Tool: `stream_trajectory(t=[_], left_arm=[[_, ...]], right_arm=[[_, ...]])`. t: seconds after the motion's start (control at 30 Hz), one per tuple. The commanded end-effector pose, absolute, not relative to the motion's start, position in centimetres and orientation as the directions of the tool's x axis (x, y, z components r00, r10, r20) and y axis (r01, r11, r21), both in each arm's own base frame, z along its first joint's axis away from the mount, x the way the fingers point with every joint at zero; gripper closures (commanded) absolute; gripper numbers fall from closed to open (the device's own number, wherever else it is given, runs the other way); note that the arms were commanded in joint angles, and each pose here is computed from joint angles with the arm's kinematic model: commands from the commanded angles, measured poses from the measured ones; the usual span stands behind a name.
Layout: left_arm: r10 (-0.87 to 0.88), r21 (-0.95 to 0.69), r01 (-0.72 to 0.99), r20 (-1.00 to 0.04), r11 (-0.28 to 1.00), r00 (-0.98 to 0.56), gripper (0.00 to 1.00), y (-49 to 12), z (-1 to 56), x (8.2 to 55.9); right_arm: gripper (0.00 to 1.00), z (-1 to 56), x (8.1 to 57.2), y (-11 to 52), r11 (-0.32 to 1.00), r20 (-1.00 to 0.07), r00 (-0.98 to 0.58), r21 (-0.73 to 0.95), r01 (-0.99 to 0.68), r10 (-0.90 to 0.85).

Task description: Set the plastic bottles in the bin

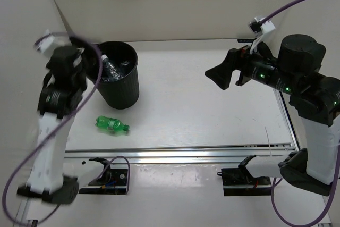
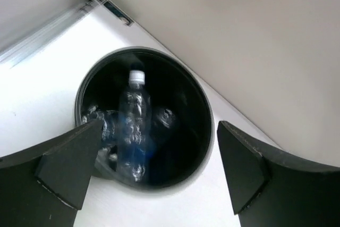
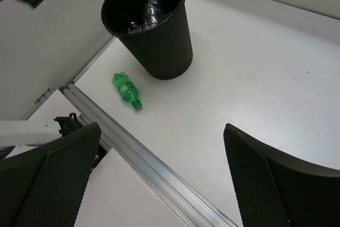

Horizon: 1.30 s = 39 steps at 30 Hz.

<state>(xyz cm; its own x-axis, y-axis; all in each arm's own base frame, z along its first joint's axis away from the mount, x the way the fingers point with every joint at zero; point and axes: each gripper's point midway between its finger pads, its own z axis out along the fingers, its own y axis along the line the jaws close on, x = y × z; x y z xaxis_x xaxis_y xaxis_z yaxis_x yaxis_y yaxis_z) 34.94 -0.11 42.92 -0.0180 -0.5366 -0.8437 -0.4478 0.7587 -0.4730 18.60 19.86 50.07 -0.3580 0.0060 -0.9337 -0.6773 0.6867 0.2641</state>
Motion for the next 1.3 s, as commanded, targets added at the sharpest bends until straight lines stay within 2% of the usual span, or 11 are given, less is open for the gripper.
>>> stream_trajectory(t=[0.0,0.03,0.07,0.13,0.17,0.2,0.27,0.47,0.6,1.0,1.27], left_arm=[[-0.678,-0.652,-0.298,-0.735,0.698,0.019,0.00,-0.8,43.1,26.0],[-0.704,-0.650,-0.304,-0.700,0.697,-0.119,0.00,-2.8,36.9,26.1],[-0.742,-0.706,-0.246,-0.662,0.664,-0.102,0.00,-3.2,36.3,24.0],[-0.823,-0.791,-0.229,-0.550,0.568,-0.143,0.00,-4.8,32.6,23.4],[-0.838,-0.783,-0.300,-0.511,0.545,-0.189,0.00,-5.1,27.5,23.3],[-0.879,-0.826,-0.298,-0.444,0.477,-0.175,0.00,-5.4,26.7,22.7],[-0.890,-0.834,-0.315,-0.402,0.452,-0.215,0.00,-6.3,23.1,22.9],[-0.884,-0.773,-0.429,-0.399,0.468,-0.246,0.00,-6.3,17.5,24.3],[-0.909,-0.734,-0.537,-0.346,0.417,-0.233,0.00,-5.9,13.6,24.6],[-0.925,-0.638,-0.684,-0.347,0.353,-0.155,0.00,-2.4,9.7,25.8],[-0.946,-0.511,-0.801,-0.249,0.312,-0.210,0.00,-1.9,6.0,26.4]], right_arm=[[0.00,49.3,18.4,19.3,0.707,-0.922,-0.388,0.284,-0.648,0.014],[0.00,49.3,18.2,19.4,0.699,-0.917,-0.399,0.299,-0.649,0.022],[0.00,48.9,18.3,19.5,0.702,-0.913,-0.409,0.300,-0.646,0.014],[0.00,47.8,18.3,20.0,0.693,-0.900,-0.435,0.309,-0.651,-0.008],[0.00,47.6,18.5,20.2,0.694,-0.899,-0.437,0.309,-0.651,-0.010],[0.00,47.4,18.2,20.1,0.688,-0.897,-0.442,0.312,-0.655,-0.014],[0.00,46.2,18.5,20.6,0.688,-0.884,-0.466,0.317,-0.653,-0.034],[0.00,46.2,18.2,21.1,0.660,-0.881,-0.471,0.330,-0.674,-0.041],[0.00,45.5,18.4,21.2,0.664,-0.876,-0.479,0.323,-0.674,-0.060],[0.00,39.6,18.2,20.1,0.721,-0.827,-0.550,0.310,-0.620,-0.118],[0.00,39.2,18.6,20.0,0.728,-0.822,-0.557,0.310,-0.611,-0.117]])
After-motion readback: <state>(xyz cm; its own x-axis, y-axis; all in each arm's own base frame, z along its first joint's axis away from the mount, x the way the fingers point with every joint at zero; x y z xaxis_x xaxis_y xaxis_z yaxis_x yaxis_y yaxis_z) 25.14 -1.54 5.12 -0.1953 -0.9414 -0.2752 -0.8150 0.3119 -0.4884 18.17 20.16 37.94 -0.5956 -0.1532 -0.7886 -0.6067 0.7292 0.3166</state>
